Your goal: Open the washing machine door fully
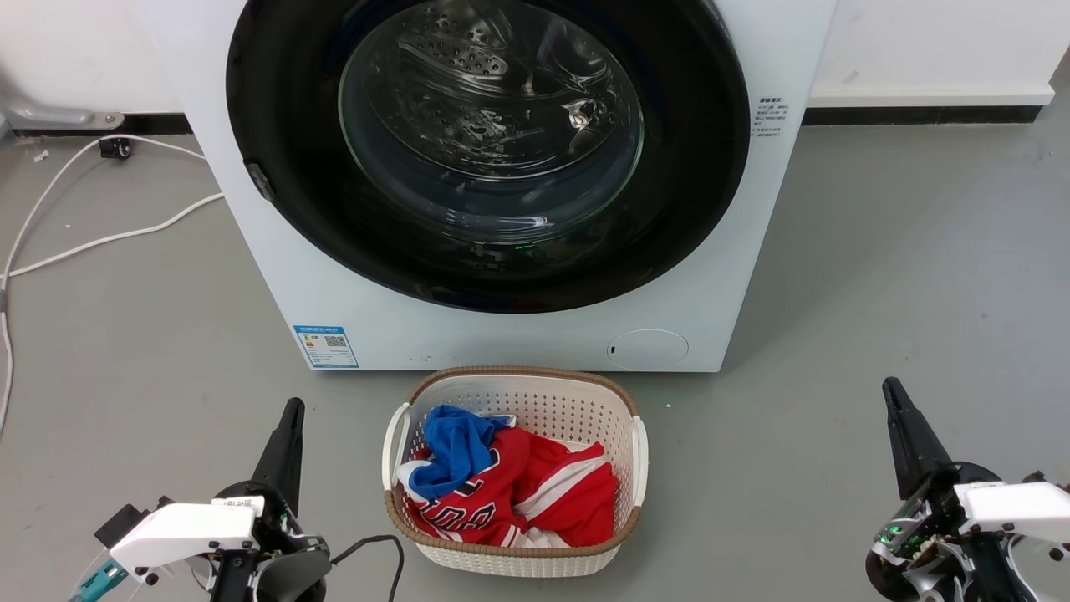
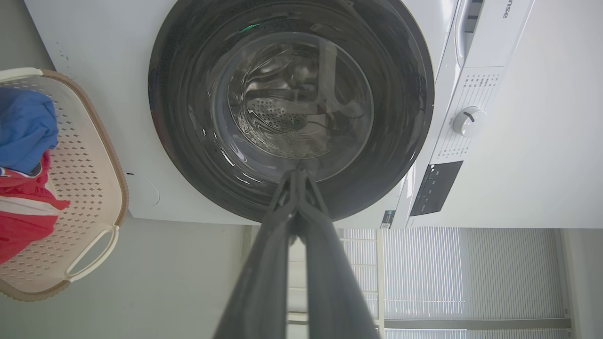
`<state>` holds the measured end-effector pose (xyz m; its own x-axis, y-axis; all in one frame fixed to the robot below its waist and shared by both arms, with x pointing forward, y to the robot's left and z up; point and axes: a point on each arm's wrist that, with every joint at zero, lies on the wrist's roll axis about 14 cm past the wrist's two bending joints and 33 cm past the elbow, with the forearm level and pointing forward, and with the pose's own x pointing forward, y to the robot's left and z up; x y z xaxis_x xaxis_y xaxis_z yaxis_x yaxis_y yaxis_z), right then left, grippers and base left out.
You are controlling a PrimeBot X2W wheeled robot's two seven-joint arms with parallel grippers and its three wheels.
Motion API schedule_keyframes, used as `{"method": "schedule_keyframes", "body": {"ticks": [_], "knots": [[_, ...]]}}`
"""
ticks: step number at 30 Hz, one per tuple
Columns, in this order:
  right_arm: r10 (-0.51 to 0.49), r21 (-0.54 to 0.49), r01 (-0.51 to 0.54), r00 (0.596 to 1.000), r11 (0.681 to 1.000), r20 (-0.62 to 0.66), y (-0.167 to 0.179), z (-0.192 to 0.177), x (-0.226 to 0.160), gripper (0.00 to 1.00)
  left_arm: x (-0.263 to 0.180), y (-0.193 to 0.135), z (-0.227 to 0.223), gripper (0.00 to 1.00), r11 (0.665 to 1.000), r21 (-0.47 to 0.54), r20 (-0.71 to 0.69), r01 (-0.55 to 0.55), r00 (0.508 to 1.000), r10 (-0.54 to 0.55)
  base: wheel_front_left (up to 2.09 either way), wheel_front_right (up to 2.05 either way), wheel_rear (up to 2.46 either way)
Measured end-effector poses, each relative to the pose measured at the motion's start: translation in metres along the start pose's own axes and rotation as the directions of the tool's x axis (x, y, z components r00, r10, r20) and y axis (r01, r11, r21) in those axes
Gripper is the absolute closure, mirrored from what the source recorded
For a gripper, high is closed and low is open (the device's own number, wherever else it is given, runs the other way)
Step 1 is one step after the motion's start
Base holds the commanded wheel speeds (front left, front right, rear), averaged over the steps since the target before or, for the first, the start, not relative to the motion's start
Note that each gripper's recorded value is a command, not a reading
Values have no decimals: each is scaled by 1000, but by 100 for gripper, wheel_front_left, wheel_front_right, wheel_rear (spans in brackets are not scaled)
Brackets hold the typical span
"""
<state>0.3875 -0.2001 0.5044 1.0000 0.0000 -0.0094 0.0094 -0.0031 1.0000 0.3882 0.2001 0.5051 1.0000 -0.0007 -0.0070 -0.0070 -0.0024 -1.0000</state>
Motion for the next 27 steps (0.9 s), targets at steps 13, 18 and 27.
{"method": "schedule_keyframes", "body": {"ticks": [13,18,27], "knots": [[0,2,0,1000,1000,0,0,0,0,100,0,0,0,100,1000,0,0,0,1000,0,0,0,0],[0,1,0,1000,1000,0,0,0,0,100,0,0,0,100,1000,0,0,0,1000,0,0,0,0],[-84,9,84,996,996,8,-29,0,-14,0,-13,28,-1,0,996,-6,2,-83,997,83,0,0,0]]}}
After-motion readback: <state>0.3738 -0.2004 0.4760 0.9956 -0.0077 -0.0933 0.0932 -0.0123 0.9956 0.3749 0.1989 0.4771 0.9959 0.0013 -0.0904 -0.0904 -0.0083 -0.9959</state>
